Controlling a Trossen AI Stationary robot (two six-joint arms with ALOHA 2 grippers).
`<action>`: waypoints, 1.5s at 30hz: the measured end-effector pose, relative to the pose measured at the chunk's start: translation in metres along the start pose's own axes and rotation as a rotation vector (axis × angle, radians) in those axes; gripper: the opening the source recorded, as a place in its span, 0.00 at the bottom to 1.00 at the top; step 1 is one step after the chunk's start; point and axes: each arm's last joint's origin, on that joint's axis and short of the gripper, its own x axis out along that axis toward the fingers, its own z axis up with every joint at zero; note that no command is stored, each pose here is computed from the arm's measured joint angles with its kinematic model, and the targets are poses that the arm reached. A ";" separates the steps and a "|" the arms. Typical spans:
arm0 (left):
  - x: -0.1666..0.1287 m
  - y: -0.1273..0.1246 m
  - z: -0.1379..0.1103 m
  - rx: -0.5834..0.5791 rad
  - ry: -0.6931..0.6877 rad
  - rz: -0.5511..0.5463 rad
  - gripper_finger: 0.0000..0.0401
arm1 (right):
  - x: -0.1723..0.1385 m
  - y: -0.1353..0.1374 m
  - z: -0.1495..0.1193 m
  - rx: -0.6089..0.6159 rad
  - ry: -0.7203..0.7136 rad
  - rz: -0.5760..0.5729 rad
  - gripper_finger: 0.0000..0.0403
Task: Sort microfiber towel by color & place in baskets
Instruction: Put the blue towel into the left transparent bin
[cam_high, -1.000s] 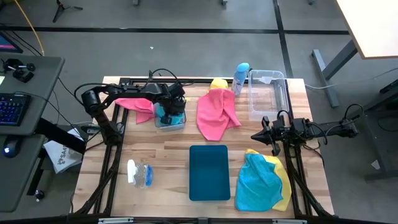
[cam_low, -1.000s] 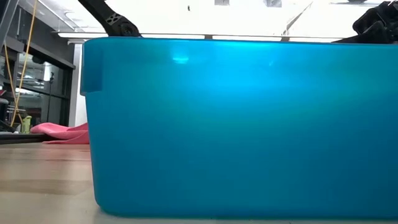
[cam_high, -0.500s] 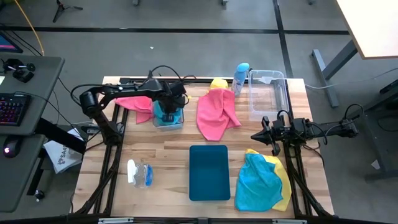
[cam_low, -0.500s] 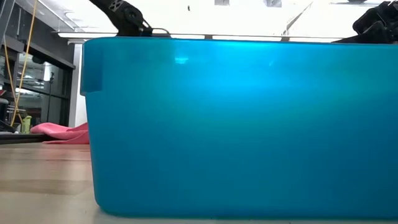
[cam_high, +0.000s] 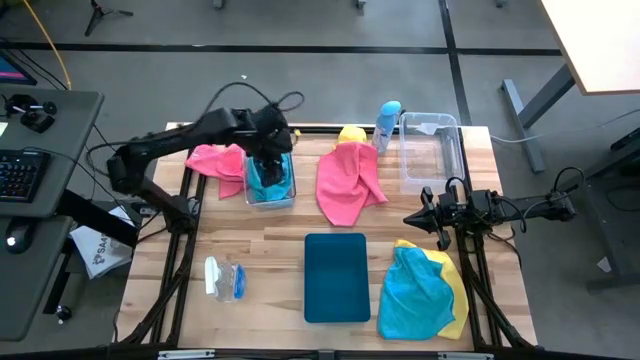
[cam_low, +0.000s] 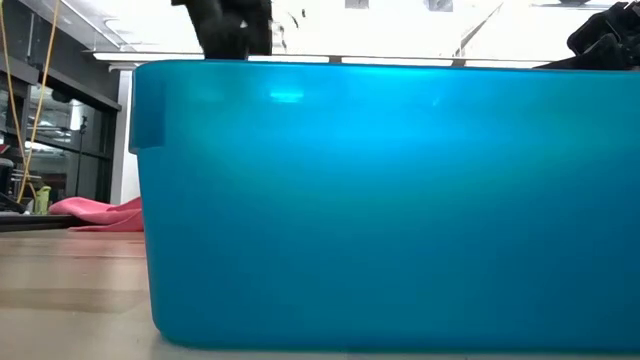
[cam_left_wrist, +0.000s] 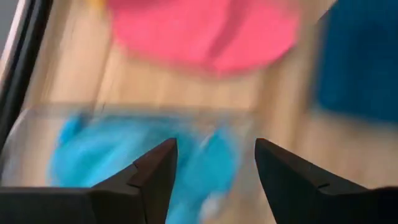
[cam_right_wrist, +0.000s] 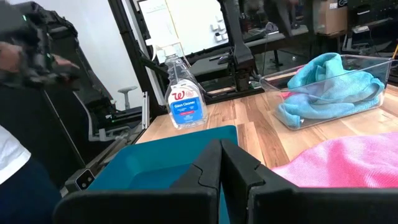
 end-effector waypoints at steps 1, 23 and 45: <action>-0.006 -0.002 0.002 -0.013 -0.108 -0.028 0.52 | 0.000 0.000 0.000 0.000 0.000 0.000 0.00; -0.040 -0.034 0.014 -0.364 -0.977 -0.254 0.52 | -0.001 0.019 0.065 0.524 -0.522 0.238 0.00; -0.100 -0.017 -0.019 -0.122 -1.080 -0.192 0.52 | 0.124 0.096 0.068 0.806 1.136 -0.241 0.32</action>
